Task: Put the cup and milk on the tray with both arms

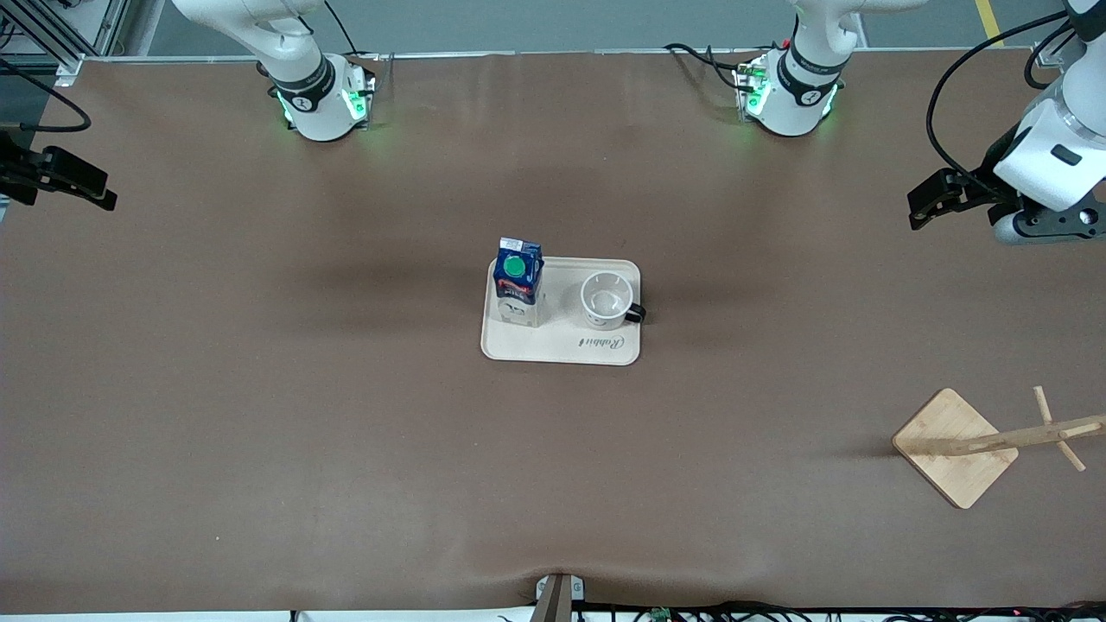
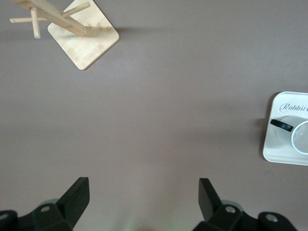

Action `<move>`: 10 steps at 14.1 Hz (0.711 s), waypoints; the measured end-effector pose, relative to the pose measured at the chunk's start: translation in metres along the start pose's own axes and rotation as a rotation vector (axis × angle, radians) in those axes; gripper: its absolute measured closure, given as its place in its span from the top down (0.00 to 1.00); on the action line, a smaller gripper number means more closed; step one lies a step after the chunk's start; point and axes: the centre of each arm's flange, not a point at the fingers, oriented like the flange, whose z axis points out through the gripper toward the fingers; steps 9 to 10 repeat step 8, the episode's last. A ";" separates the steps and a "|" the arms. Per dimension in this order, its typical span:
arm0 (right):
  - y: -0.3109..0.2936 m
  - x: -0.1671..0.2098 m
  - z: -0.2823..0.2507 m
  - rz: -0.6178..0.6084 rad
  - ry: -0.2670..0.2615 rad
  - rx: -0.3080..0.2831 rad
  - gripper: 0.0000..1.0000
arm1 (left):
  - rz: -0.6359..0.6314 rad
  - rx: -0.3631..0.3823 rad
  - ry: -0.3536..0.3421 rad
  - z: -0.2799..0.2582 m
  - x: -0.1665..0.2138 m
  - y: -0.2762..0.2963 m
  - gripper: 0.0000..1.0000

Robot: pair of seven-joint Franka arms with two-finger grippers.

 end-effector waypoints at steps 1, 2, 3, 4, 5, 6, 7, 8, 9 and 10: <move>-0.002 0.000 0.000 -0.004 0.001 -0.001 1.00 | 0.000 0.000 0.002 -0.001 0.000 0.000 1.00; -0.006 0.000 0.000 -0.011 0.001 -0.001 1.00 | 0.000 -0.001 0.005 -0.003 0.000 0.000 1.00; -0.009 0.000 0.000 -0.017 0.001 -0.002 1.00 | 0.000 -0.001 0.010 -0.005 0.000 0.000 1.00; -0.010 0.000 0.000 -0.018 0.001 -0.003 1.00 | -0.001 -0.002 0.014 -0.007 0.000 0.000 1.00; -0.009 0.000 0.000 -0.016 0.002 -0.003 1.00 | -0.001 -0.002 0.017 -0.008 0.000 0.000 1.00; -0.008 0.000 0.000 -0.014 0.002 -0.003 1.00 | -0.001 -0.003 0.019 -0.009 0.000 0.000 1.00; -0.008 0.000 0.000 -0.014 0.002 -0.003 1.00 | -0.001 -0.003 0.021 -0.010 0.000 0.000 1.00; -0.009 0.000 0.000 -0.015 0.002 -0.003 1.00 | -0.001 -0.003 0.021 -0.011 0.000 -0.001 1.00; -0.009 0.000 0.000 -0.015 0.002 -0.003 1.00 | -0.001 -0.003 0.021 -0.011 0.000 -0.001 1.00; -0.009 0.000 0.000 -0.015 0.002 -0.003 1.00 | -0.001 -0.003 0.021 -0.011 0.000 -0.001 1.00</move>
